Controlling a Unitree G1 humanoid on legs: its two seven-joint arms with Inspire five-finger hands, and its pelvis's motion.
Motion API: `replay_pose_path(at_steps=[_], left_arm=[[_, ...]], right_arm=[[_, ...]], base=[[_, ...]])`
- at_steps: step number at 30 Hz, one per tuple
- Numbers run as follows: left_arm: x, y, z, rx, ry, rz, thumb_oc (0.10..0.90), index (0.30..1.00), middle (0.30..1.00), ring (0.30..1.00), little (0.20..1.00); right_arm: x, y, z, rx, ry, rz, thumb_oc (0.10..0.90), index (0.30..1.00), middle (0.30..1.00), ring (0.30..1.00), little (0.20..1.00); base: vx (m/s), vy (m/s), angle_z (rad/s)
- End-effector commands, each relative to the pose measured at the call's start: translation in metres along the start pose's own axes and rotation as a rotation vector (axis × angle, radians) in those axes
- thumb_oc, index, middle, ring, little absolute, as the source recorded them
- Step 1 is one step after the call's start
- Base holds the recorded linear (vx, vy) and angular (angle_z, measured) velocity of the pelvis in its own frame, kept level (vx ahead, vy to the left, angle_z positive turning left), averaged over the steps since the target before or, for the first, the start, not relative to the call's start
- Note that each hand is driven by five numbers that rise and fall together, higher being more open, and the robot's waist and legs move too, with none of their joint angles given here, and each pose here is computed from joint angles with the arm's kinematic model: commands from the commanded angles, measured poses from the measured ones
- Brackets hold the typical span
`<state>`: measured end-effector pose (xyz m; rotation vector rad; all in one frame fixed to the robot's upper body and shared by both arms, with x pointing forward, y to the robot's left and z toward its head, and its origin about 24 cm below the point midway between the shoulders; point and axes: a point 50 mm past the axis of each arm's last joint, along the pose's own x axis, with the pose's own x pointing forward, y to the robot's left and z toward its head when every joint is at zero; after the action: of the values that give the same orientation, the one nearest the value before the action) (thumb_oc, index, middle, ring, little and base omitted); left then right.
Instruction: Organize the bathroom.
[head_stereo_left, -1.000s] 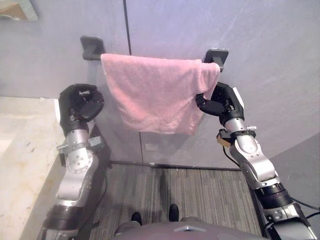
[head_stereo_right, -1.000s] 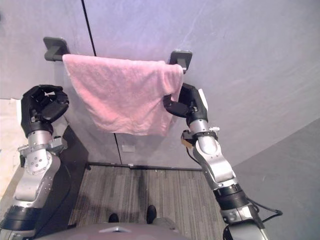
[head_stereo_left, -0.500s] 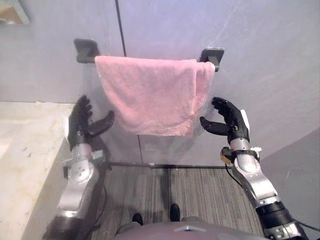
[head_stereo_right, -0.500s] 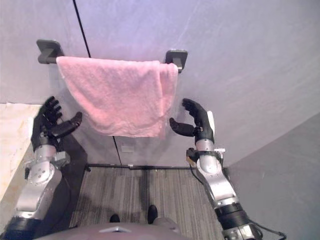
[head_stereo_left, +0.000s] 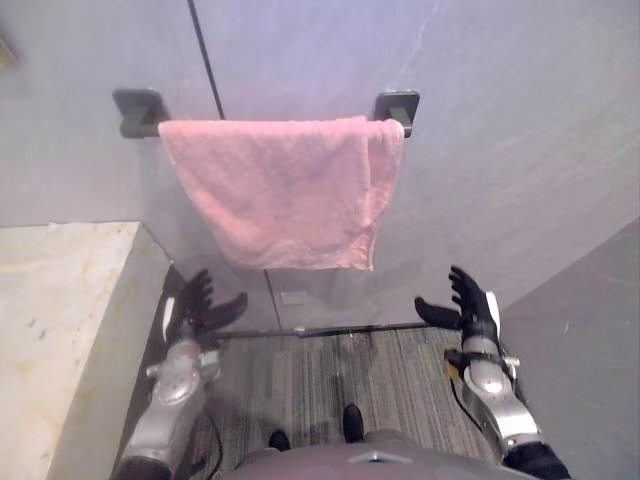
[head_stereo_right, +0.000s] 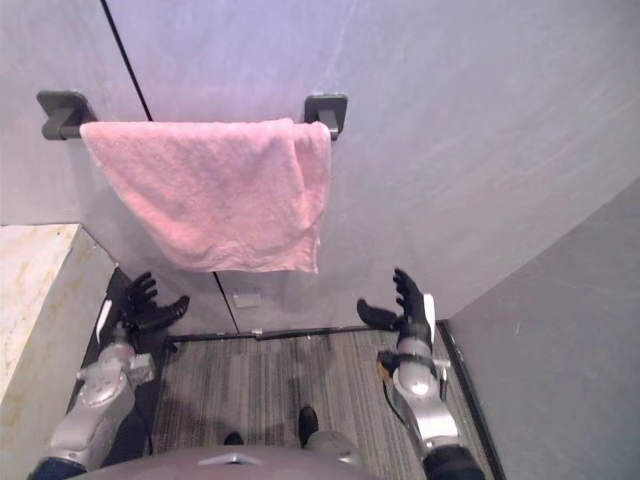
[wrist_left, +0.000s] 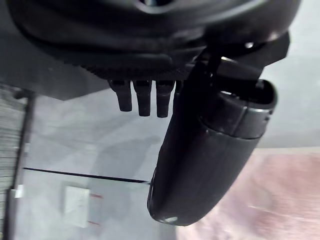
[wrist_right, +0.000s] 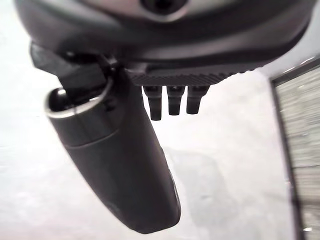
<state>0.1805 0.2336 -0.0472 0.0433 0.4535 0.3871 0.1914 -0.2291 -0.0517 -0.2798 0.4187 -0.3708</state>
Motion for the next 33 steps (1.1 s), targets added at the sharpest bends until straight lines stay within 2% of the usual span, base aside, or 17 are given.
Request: replay_pose_path(at_steps=[1,6,12,14,16,17,21,23,33], left_arm=[[0.007,0.000,0.009,-0.033,-0.082,0.020,0.800,0.900,0.900,0.900,0.900],[0.008,0.006,-0.031,0.081,0.036,0.078,0.800,0.900,0.900,0.900,0.900],[-0.010,0.024,-0.103,0.191,0.367,0.140,0.800,0.900,0.900,0.900,0.900],[-0.019,0.026,-0.121,0.165,0.482,0.145,0.800,0.900,0.900,0.900,0.900],[-0.023,0.027,-0.128,0.165,0.533,0.145,0.800,0.900,0.900,0.900,0.900],[-0.032,0.030,-0.141,0.202,0.634,0.114,0.800,0.900,0.900,0.900,0.900],[-0.041,0.030,-0.152,0.320,0.752,0.037,0.800,0.900,0.900,0.900,0.900],[-0.038,0.030,-0.151,0.315,0.784,0.016,0.800,0.900,0.900,0.900,0.900],[-0.024,0.026,-0.140,0.381,0.722,-0.015,0.800,0.900,0.900,0.900,0.900]], right_arm=[[0.010,-0.007,0.039,0.023,-0.259,-0.114,0.800,0.900,0.900,0.900,0.900],[0.010,-0.008,0.008,-0.037,-0.154,-0.143,0.800,0.900,0.900,0.900,0.900],[-0.007,-0.013,-0.062,-0.147,0.113,-0.103,0.800,0.900,0.900,0.900,0.900],[-0.017,-0.012,-0.082,-0.174,0.199,-0.061,0.800,0.900,0.900,0.900,0.900],[-0.022,-0.011,-0.091,-0.165,0.249,-0.054,0.800,0.900,0.900,0.900,0.900],[-0.029,-0.010,-0.102,-0.123,0.305,-0.051,0.800,0.900,0.900,0.900,0.900],[-0.035,-0.003,-0.110,-0.097,0.346,0.015,0.800,0.900,0.900,0.900,0.900],[-0.033,0.006,-0.109,-0.066,0.374,0.057,0.800,0.900,0.900,0.900,0.900],[-0.016,0.005,-0.105,-0.015,0.460,0.138,0.800,0.900,0.900,0.900,0.900]], base=[[-0.03,0.024,-0.05],[-0.05,0.026,-0.02],[-0.03,0.030,0.01],[-0.06,0.014,-0.03],[-0.08,-0.032,-0.02],[-0.11,-0.087,-0.04],[-0.19,-0.125,-0.06],[-0.28,-0.147,-0.13],[-0.30,-0.247,0.32]])
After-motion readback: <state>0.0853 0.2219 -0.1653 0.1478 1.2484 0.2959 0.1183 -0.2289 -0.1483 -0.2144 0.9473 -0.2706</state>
